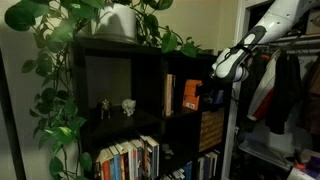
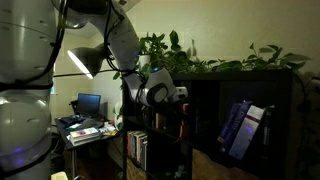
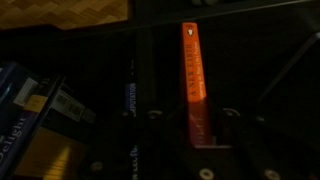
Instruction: Move the orange book to the right shelf
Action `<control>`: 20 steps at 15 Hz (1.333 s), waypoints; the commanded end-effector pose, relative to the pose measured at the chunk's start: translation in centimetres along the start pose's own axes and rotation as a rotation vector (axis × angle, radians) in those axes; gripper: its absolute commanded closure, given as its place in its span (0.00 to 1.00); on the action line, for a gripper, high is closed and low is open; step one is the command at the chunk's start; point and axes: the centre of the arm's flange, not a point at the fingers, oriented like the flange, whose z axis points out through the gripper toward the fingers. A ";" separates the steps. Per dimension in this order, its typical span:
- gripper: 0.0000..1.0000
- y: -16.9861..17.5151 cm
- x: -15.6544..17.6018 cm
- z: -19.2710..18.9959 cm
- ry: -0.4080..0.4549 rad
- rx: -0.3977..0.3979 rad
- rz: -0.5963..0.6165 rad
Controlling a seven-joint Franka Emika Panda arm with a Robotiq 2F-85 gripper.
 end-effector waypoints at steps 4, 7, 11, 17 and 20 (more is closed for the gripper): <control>0.90 0.3 -1.7 -1.6 0.020 -0.015 0.000; 0.90 0.6 -1.7 -2.0 0.016 -0.024 -0.002; 0.90 1.3 -1.6 -2.2 0.012 -0.036 0.000; 0.90 1.8 -2.0 -2.8 0.004 -0.048 -0.004; 0.90 2.0 -2.1 -3.0 0.000 -0.051 -0.009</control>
